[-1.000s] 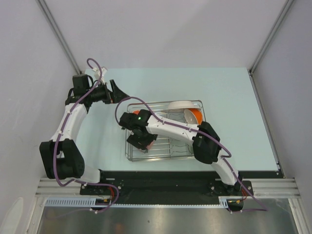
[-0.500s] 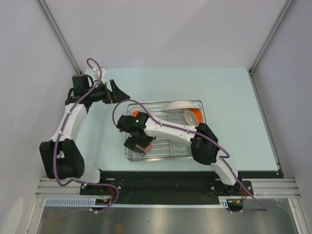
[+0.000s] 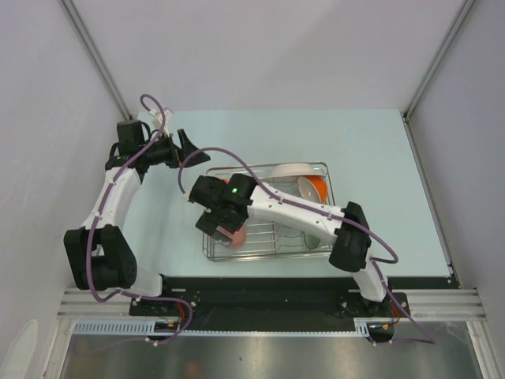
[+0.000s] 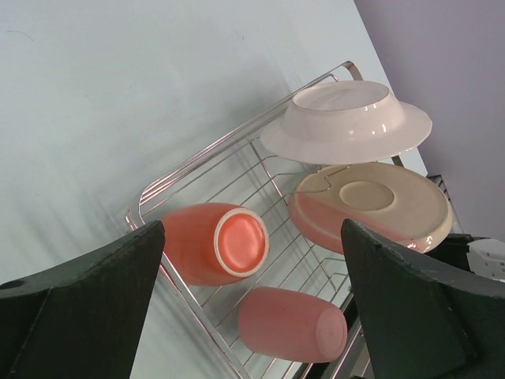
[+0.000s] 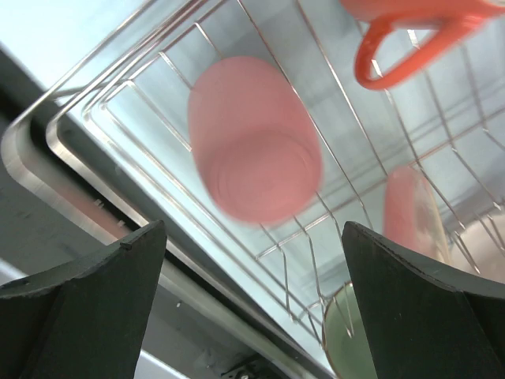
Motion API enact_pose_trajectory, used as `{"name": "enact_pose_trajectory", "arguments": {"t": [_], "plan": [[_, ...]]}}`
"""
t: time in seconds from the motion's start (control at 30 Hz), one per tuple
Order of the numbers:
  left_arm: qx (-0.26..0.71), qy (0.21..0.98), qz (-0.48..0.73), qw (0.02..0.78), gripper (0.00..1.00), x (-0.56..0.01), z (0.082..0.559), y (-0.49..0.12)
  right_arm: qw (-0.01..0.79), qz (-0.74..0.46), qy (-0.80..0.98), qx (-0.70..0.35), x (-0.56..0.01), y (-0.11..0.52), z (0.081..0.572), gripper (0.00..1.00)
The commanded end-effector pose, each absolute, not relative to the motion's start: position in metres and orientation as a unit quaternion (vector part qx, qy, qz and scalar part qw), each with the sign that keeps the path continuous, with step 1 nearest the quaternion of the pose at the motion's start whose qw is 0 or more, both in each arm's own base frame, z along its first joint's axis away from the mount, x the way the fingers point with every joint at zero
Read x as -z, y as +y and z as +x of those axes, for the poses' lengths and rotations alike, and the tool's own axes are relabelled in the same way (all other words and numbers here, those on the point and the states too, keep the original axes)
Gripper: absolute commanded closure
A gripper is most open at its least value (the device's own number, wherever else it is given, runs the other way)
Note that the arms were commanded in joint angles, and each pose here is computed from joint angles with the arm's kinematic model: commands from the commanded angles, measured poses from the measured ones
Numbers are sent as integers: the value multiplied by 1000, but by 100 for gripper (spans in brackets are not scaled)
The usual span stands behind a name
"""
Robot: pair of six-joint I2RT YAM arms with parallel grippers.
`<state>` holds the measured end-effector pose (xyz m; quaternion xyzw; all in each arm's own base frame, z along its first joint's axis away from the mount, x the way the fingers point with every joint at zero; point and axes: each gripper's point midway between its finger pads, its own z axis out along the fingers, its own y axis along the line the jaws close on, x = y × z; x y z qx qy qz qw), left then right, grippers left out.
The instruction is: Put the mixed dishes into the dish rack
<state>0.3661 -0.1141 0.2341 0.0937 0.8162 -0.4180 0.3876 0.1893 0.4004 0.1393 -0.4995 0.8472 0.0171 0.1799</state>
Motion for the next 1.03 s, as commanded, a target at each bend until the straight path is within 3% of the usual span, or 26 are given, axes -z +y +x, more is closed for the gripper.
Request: {"name": "enact_pose_trajectory", "arguments": {"t": [0.0, 0.17, 0.23, 0.3, 0.43, 0.77, 1.0], "plan": [[405, 806, 115, 417, 0, -253, 370, -111, 249, -485, 833, -96, -227, 393, 180, 1], [401, 805, 117, 421, 0, -260, 372, -110, 325, -428, 837, -99, -283, 362, 199, 0], [398, 807, 113, 421, 0, -260, 373, -110, 404, -346, 841, -97, -322, 330, 233, 0], [391, 811, 110, 422, 0, -259, 375, -108, 424, -293, 850, -110, -326, 305, 248, 0], [346, 827, 120, 426, 0, -250, 372, -109, 501, -205, 818, -195, -375, 258, 257, 0], [300, 844, 136, 424, 0, -233, 360, -100, 471, -184, 849, -155, -341, 236, 246, 0], [282, 846, 143, 428, 0, -232, 353, -96, 478, -203, 841, -151, -349, 237, 248, 0]]}}
